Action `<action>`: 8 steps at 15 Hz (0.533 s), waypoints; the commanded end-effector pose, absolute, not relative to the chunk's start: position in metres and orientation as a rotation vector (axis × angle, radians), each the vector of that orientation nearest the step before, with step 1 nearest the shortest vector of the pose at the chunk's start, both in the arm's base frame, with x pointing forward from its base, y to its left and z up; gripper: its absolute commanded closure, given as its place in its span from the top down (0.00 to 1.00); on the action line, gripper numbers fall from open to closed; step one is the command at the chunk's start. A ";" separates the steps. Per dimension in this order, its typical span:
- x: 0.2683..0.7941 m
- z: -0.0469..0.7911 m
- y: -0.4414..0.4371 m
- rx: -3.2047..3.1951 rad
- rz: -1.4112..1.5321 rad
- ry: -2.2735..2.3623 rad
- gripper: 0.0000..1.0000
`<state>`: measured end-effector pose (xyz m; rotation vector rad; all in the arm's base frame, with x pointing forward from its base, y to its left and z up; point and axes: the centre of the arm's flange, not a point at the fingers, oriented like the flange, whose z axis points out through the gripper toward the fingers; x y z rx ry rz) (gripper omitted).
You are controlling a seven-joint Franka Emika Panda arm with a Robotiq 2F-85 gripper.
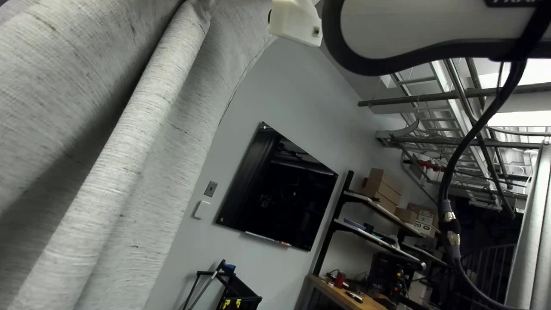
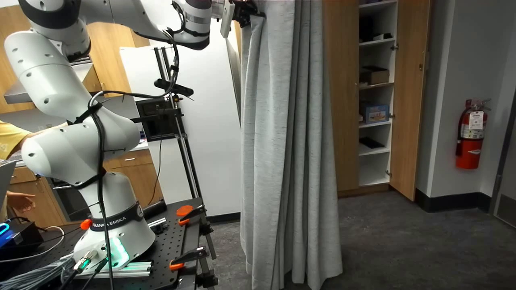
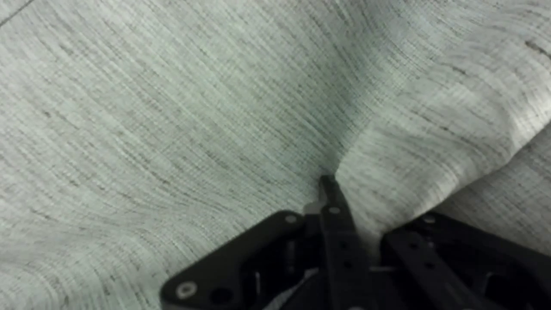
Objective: Open the curtain and close it
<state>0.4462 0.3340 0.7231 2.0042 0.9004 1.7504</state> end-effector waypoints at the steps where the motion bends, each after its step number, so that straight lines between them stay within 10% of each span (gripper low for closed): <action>1: 0.474 0.686 0.352 2.037 1.657 0.939 0.01; 8: 0.500 0.679 0.308 2.046 1.601 0.845 0.01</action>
